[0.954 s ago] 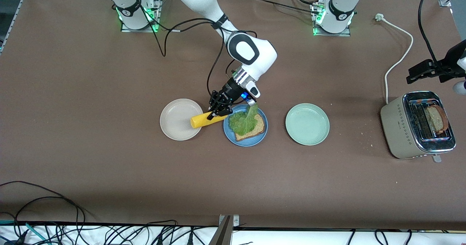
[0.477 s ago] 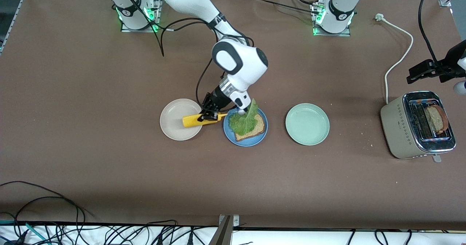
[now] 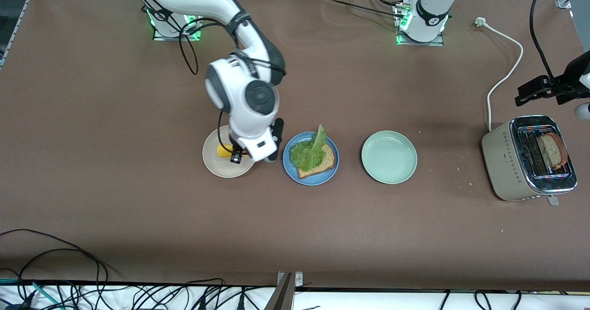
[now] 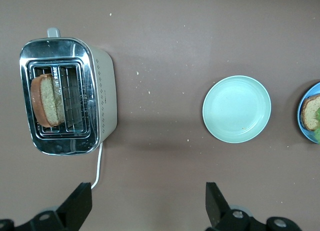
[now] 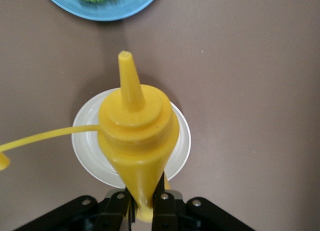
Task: Make sandwich in blue plate with both arms
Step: 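Carry the mustard bottle back beside the white plate with the right gripper, then set the mustard bottle upright on the table and open the right gripper, then draw the right gripper back while the left gripper lifts the toaster bread, then carry the bread slice with the left gripper over the blue plate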
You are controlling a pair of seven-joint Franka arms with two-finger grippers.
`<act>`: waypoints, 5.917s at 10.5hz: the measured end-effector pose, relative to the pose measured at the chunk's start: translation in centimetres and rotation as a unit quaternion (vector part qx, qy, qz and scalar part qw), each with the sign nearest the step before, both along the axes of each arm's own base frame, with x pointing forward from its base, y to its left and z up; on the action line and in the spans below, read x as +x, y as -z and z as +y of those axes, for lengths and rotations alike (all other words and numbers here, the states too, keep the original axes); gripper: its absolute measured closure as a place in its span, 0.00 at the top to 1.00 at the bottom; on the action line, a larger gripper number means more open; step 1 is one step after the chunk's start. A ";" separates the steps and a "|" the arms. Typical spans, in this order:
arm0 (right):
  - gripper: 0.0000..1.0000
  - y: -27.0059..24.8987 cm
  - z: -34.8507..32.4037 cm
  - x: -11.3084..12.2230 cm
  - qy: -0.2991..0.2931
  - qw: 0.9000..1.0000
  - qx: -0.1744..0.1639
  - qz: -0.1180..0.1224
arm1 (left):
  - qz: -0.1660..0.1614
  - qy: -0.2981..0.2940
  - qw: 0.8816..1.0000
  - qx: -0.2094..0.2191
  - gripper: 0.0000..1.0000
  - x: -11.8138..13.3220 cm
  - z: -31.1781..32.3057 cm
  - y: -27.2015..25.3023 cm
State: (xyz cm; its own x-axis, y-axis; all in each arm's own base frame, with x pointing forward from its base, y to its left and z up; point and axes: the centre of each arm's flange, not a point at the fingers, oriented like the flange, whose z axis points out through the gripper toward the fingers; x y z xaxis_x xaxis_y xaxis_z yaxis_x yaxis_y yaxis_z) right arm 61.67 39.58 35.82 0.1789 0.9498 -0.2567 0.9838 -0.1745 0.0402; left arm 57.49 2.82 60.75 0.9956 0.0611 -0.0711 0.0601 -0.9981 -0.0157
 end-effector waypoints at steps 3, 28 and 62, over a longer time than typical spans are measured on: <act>0.15 -2.4 -6.3 3.3 -0.024 0.994 0.091 0.049 | 0.000 0.000 1.000 0.000 1.00 0.0 0.0 0.0; 0.46 19.4 -40.7 4.4 -0.203 0.792 0.550 0.172 | 0.049 -0.006 0.998 0.035 0.94 5.6 22.5 21.8; 1.00 -21.1 -40.1 -3.4 0.685 0.717 0.089 -0.092 | 0.002 0.091 0.993 -0.077 0.08 6.0 4.3 8.4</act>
State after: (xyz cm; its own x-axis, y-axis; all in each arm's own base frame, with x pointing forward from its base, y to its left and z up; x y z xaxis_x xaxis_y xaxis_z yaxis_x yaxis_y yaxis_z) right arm 58.25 -0.53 56.96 0.9909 -0.1348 -0.0052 -0.1348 -0.9909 0.0039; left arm 63.48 7.15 52.37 0.9888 -0.1312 -0.0705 -0.1206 -0.9831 0.1374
